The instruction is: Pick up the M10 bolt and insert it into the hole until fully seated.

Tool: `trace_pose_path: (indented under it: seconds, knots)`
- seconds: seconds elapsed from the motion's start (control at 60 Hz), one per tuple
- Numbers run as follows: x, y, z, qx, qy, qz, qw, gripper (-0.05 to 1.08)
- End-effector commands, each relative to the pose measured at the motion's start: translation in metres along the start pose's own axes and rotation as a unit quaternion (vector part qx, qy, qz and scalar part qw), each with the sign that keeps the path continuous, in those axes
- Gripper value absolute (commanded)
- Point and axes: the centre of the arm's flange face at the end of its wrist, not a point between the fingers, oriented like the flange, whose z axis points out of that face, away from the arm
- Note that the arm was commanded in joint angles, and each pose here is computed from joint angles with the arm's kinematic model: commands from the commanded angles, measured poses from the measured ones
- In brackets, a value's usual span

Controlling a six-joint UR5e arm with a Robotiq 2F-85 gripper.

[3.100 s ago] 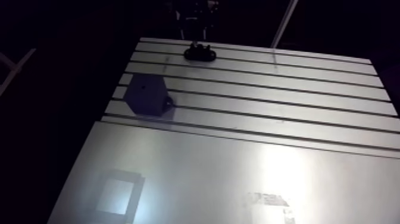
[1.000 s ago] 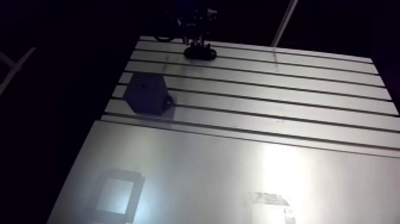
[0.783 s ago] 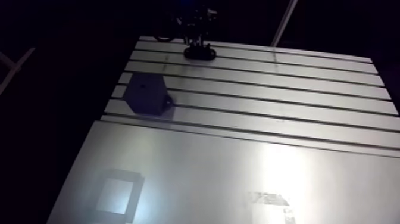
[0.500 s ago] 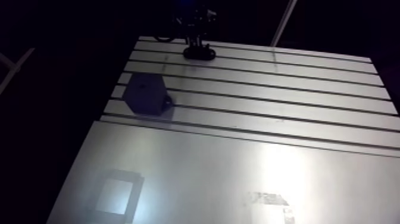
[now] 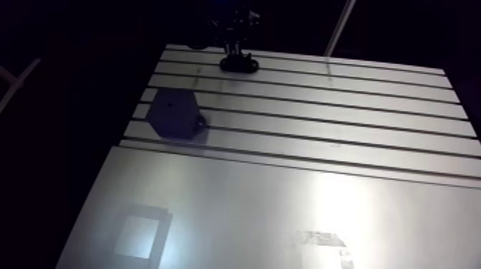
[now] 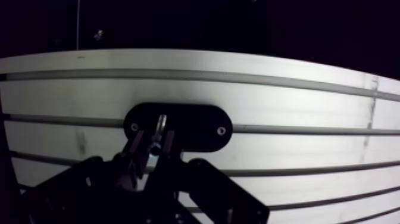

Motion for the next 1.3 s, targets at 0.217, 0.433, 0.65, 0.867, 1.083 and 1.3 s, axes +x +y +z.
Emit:
trace_pose_path:
  seconds: [0.217,0.433,0.65,0.867,1.083,1.3]
  knots:
    - [0.001,0.001,-0.051,0.0118,0.030,0.000,0.999,0.99]
    - [0.008,0.000,-0.104,0.0232,0.056,0.000,0.998,1.06]
    - [0.010,-0.009,-0.150,0.0240,0.001,-0.011,1.000,1.07]
    - [-0.009,-0.034,-0.204,0.0237,-0.092,-0.034,0.995,1.08]
    - [-0.034,-0.059,-0.215,0.0241,-0.132,-0.065,0.989,1.08]
    - [-0.046,-0.067,-0.211,0.0204,-0.166,-0.082,0.982,1.08]
